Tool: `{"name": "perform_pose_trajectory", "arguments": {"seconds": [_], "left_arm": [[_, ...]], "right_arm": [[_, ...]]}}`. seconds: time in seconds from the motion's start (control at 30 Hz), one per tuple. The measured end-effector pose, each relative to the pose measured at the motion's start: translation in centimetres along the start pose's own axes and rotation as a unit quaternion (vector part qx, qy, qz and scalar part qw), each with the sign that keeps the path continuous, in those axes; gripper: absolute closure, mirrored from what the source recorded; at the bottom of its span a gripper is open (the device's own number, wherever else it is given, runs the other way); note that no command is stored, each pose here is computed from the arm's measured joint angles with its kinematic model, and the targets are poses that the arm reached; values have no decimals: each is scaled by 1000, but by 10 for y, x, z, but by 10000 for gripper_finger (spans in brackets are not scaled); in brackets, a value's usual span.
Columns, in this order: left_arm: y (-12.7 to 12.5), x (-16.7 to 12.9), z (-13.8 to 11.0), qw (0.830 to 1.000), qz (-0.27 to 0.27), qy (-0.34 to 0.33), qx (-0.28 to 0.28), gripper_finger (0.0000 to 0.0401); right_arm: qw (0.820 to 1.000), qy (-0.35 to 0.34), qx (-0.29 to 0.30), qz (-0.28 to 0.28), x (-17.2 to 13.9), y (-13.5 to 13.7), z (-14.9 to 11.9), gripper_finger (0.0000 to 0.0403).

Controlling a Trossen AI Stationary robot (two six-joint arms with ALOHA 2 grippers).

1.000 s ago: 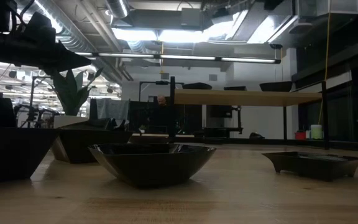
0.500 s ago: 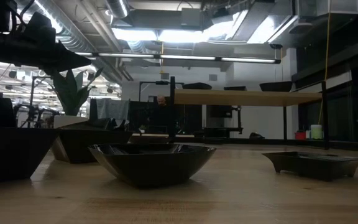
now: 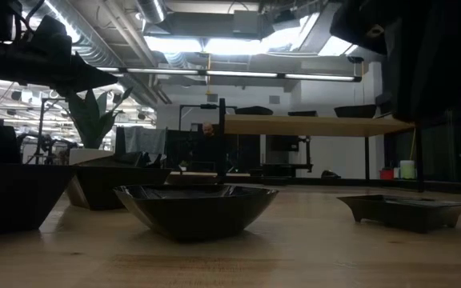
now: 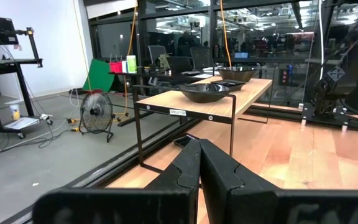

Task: Pick & Place Mini shaped plates
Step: Stack the black square plate on top of the black square plate on the shelf

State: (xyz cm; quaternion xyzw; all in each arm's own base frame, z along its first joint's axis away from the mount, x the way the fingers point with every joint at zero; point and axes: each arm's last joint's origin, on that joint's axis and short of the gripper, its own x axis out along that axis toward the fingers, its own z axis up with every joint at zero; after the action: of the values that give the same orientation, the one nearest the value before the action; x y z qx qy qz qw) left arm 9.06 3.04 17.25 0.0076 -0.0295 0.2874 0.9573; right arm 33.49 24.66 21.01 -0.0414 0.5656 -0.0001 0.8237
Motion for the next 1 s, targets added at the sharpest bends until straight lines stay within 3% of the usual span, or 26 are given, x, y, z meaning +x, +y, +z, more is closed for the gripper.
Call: {"name": "perform_pose_trajectory", "arguments": {"seconds": [0.37, 0.7, 1.0], "left_arm": [[0, 0, 0, 1000, 0, 0, 0, 397], [0, 0, 0, 1000, 0, 0, 0, 397], [0, 0, 0, 1000, 0, 0, 0, 397]], "right_arm": [[998, 54, -35, -14, 10, -9, -4, 344], [991, 123, 8, -47, 9, -16, -17, 342], [991, 121, -14, -47, 23, -16, -14, 256]]}}
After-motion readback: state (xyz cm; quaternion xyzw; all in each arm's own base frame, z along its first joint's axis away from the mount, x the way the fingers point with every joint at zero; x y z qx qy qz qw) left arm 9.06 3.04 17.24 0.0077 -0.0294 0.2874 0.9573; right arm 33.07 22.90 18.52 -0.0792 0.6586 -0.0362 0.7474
